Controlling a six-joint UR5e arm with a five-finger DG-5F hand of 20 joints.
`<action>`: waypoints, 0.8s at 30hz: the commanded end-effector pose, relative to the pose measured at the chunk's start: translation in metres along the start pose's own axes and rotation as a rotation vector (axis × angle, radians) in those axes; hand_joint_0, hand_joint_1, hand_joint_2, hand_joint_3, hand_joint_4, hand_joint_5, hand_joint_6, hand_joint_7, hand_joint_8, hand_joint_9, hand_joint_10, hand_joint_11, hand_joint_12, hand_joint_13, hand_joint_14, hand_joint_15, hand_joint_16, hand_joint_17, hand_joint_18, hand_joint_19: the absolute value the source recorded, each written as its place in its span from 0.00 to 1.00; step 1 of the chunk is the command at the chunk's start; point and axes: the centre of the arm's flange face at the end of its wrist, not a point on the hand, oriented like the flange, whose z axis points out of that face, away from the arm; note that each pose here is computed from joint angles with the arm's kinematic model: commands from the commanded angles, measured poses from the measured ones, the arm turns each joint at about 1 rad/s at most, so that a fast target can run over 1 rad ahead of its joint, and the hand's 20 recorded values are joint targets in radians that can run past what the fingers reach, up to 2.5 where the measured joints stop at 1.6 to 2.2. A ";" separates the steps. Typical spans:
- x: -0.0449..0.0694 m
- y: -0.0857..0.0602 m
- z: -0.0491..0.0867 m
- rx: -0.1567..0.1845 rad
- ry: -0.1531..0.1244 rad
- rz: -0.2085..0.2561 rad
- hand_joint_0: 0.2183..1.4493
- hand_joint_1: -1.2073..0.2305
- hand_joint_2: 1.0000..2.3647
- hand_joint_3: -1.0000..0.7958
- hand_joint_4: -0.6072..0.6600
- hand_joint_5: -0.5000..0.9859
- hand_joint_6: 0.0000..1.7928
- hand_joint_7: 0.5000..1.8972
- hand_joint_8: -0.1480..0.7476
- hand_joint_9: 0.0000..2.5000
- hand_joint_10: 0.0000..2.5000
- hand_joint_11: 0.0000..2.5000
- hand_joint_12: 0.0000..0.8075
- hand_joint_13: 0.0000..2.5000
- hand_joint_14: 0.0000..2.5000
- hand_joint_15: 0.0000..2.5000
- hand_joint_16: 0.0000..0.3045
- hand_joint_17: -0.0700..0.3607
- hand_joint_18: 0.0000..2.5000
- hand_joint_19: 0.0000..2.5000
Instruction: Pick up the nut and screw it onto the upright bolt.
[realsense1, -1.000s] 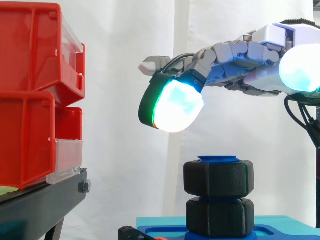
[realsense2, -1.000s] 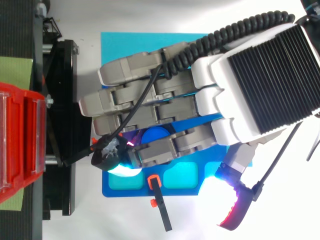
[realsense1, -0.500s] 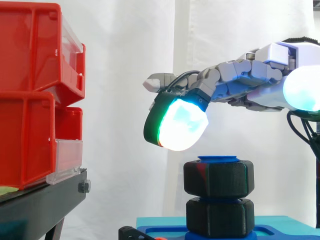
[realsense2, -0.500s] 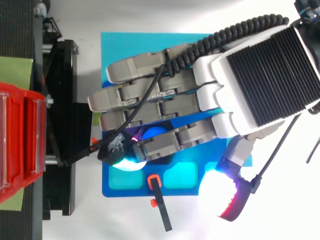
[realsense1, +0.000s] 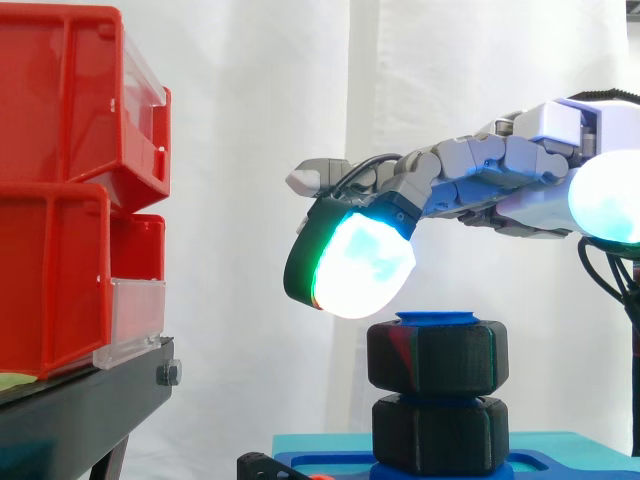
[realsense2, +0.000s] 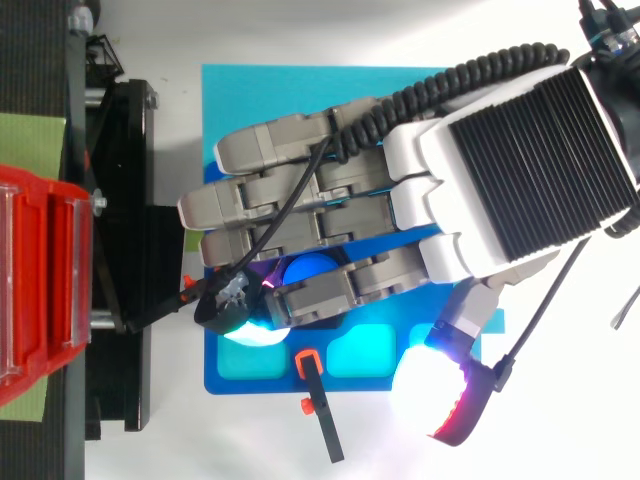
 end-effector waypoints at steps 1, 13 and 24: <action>0.004 0.000 -0.001 0.001 -0.007 0.004 0.21 0.77 0.00 0.28 0.59 0.23 0.28 0.12 0.41 0.13 0.00 0.00 0.40 0.02 0.00 0.00 0.14 0.38 0.00 0.00; 0.011 0.000 -0.006 0.021 0.006 0.013 0.21 0.76 0.00 0.28 0.59 0.23 0.28 0.14 0.41 0.13 0.00 0.00 0.39 0.02 0.00 0.00 0.13 0.38 0.00 0.00; 0.010 -0.005 -0.010 0.018 0.003 0.011 0.21 0.75 0.00 0.28 0.61 0.24 0.28 0.15 0.43 0.15 0.00 0.00 0.34 0.04 0.00 0.00 0.11 0.33 0.00 0.00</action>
